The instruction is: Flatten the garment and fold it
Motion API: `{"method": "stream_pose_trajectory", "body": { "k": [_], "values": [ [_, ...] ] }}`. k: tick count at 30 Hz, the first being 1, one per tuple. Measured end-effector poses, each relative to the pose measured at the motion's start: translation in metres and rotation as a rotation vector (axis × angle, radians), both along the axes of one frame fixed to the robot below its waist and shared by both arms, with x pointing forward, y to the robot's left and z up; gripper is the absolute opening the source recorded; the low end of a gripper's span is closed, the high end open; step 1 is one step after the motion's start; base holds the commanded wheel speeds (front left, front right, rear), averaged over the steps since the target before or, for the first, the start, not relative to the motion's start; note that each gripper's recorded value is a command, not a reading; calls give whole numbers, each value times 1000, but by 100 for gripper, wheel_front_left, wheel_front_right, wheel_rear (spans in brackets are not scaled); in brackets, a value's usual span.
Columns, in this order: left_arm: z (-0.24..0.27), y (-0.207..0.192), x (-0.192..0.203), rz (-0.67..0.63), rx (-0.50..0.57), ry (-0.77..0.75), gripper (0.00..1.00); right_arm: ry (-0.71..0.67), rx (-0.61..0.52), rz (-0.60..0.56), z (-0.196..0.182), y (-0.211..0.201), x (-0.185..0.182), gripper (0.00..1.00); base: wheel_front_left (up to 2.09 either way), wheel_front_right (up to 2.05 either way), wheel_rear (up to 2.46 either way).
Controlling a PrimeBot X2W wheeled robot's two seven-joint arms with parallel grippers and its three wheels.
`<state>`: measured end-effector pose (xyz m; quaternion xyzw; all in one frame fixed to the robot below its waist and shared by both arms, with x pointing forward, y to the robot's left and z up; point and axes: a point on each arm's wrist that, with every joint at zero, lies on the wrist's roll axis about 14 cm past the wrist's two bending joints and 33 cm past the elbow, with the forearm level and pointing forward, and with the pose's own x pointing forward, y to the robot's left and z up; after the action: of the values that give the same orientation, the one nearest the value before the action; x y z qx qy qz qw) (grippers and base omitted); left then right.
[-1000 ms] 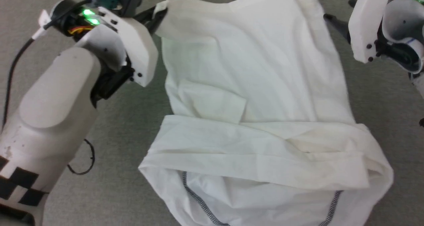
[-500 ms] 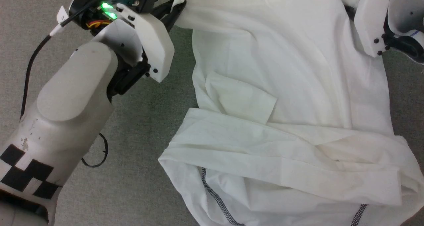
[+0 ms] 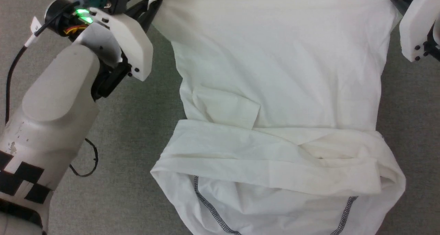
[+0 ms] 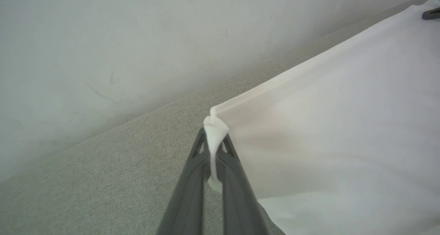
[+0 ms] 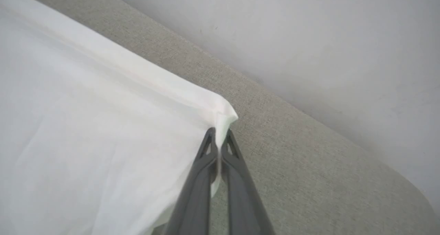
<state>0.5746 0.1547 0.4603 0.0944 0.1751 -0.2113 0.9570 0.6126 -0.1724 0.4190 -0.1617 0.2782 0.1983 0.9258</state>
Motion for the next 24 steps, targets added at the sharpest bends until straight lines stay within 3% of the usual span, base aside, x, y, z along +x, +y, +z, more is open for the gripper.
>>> {"method": "stream_pose_trajectory", "body": {
  "k": [13, 24],
  "values": [
    [88, -14, -5, -12, -72, -284, 0, -339, 38, -39, 107, -32, -20, 0, 0, 0, 0],
    [72, -17, -100, -76, -51, -233, 0, -369, 177, -9, 110, -30, -105, 0, 0, 0, 0]
  ]
}}
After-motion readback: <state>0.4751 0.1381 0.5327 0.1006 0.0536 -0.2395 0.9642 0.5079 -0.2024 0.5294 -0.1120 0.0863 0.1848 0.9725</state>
